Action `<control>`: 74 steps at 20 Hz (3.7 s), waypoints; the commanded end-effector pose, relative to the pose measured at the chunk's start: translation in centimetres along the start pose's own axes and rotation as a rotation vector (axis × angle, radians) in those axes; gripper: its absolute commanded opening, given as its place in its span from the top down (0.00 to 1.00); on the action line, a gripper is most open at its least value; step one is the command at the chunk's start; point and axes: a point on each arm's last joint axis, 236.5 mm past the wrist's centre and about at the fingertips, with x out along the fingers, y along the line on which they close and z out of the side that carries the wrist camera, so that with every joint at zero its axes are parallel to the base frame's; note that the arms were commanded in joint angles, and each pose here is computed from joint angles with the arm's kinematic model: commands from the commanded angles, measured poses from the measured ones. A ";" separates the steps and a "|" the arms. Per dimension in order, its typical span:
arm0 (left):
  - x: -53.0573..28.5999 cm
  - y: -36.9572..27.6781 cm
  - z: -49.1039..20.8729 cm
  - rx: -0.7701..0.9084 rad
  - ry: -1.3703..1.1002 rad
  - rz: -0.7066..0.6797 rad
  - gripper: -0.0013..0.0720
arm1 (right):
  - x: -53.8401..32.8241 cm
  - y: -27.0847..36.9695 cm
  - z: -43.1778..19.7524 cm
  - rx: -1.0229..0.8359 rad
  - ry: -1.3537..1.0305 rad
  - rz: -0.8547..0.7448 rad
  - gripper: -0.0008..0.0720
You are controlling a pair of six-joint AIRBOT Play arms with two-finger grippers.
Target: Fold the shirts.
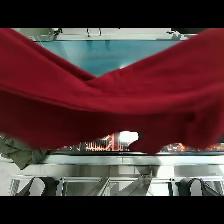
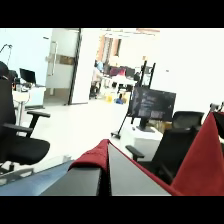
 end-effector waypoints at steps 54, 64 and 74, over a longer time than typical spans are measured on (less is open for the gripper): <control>-3.8 38.6 -56.3 -0.664 1.235 0.492 0.96 | -11.6 -28.8 -58.6 0.751 1.173 -0.406 0.96; -4.3 36.5 -44.4 -0.665 1.169 0.554 0.64 | -13.3 -28.9 -50.9 0.667 1.294 -0.491 0.65; -16.5 22.9 -49.2 -0.986 1.373 0.738 0.64 | -18.5 -16.8 -45.5 0.921 1.360 -0.475 0.96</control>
